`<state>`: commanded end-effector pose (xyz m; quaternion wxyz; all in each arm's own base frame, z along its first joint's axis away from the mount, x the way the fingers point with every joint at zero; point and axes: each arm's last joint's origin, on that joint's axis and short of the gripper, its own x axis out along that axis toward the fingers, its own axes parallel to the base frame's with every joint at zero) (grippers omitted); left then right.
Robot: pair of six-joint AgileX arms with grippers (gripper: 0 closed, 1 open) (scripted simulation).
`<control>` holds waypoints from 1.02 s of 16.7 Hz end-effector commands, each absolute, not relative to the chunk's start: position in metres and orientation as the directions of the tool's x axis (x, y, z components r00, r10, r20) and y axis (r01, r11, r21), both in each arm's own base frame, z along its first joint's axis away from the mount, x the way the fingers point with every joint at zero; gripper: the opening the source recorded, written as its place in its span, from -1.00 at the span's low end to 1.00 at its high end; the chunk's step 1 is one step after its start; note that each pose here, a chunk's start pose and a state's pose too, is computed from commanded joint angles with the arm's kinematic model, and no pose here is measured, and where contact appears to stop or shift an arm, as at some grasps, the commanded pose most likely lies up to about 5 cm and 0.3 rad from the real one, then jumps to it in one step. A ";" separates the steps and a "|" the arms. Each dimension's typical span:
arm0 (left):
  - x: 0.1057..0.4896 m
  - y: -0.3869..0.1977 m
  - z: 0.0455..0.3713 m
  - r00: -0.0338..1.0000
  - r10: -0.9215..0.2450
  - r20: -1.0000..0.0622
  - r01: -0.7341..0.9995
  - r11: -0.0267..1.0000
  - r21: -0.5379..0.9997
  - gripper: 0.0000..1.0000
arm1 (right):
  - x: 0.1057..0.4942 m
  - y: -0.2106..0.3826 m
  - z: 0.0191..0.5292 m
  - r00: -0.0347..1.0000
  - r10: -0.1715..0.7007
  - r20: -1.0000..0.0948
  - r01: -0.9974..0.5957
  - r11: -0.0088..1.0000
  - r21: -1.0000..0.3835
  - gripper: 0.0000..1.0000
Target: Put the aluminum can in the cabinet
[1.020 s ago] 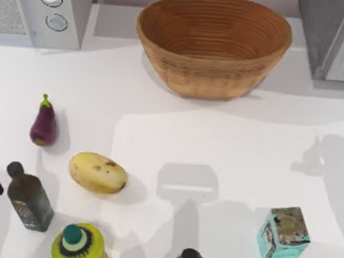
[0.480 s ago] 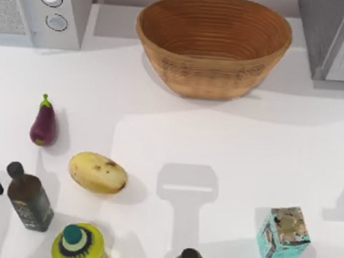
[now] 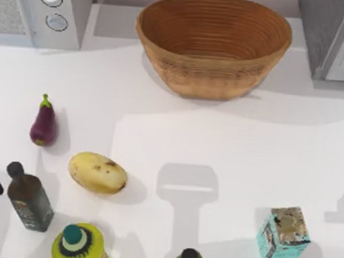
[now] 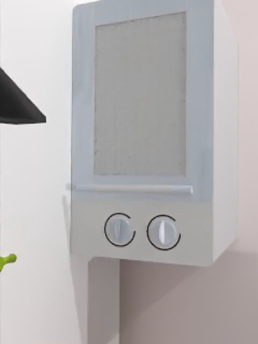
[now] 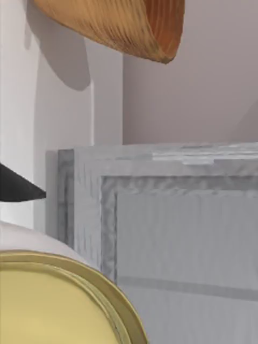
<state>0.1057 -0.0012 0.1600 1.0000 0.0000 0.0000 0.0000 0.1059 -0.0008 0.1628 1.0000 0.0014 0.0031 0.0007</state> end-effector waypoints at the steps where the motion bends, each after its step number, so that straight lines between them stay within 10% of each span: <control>1: 0.106 -0.001 0.160 1.000 0.000 0.000 0.000 1.000 0.000 1.00 | 0.106 -0.001 0.168 1.000 0.001 -0.012 -0.001 1.000 0.003 -1.00; 17: 0.106 -0.001 0.160 1.000 0.000 0.000 0.000 1.000 0.000 1.00 | 0.201 0.028 0.454 1.000 0.000 -0.018 0.000 1.000 0.000 -1.00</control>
